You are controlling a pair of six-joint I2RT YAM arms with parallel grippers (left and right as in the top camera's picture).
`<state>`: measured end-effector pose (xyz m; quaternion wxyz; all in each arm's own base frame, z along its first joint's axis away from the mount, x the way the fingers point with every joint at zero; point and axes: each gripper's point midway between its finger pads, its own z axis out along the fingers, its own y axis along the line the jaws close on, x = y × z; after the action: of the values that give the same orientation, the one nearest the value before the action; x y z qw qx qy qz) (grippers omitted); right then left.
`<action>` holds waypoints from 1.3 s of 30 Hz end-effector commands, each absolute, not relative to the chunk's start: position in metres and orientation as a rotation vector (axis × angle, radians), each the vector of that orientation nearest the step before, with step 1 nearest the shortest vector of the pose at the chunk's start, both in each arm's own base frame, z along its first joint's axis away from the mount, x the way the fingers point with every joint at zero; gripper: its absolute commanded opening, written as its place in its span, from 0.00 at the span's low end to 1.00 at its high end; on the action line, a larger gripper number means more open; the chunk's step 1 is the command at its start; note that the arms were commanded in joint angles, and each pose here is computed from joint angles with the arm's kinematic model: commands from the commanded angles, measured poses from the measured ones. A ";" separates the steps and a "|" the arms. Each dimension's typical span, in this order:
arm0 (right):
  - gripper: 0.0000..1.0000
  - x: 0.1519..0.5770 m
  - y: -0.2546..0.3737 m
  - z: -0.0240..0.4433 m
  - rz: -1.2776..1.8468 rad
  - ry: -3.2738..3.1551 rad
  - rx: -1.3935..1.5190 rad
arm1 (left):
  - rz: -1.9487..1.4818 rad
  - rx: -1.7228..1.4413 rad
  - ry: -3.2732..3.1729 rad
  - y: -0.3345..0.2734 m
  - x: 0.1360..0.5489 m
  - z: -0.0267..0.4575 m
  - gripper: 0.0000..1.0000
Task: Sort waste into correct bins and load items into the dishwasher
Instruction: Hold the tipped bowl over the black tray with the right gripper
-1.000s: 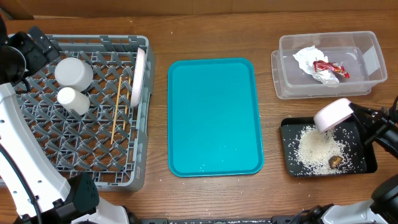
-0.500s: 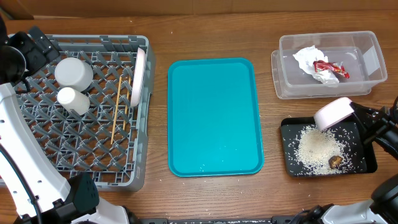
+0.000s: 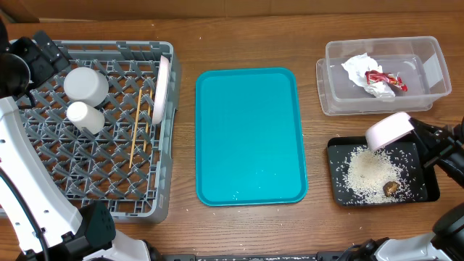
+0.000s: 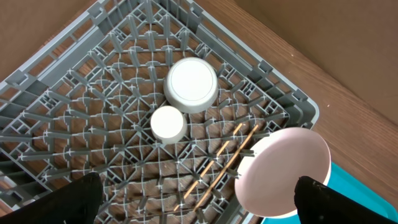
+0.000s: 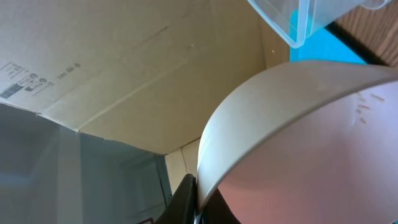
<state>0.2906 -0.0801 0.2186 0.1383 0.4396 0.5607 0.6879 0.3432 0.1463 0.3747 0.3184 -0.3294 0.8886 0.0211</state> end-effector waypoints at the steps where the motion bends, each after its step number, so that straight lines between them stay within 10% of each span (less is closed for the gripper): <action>1: 0.04 0.292 -0.084 0.229 2.004 1.566 1.271 | 0.043 -0.877 2.331 0.146 0.343 0.375 1.00; 39: 0.04 0.295 -0.084 0.221 1.858 1.672 1.037 | 0.043 -0.877 2.331 0.146 0.343 0.375 1.00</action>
<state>0.2934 -0.0839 0.2090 0.1695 0.4089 0.5948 0.6710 0.3431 0.1463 0.3746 0.3182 -0.3294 0.8887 0.0209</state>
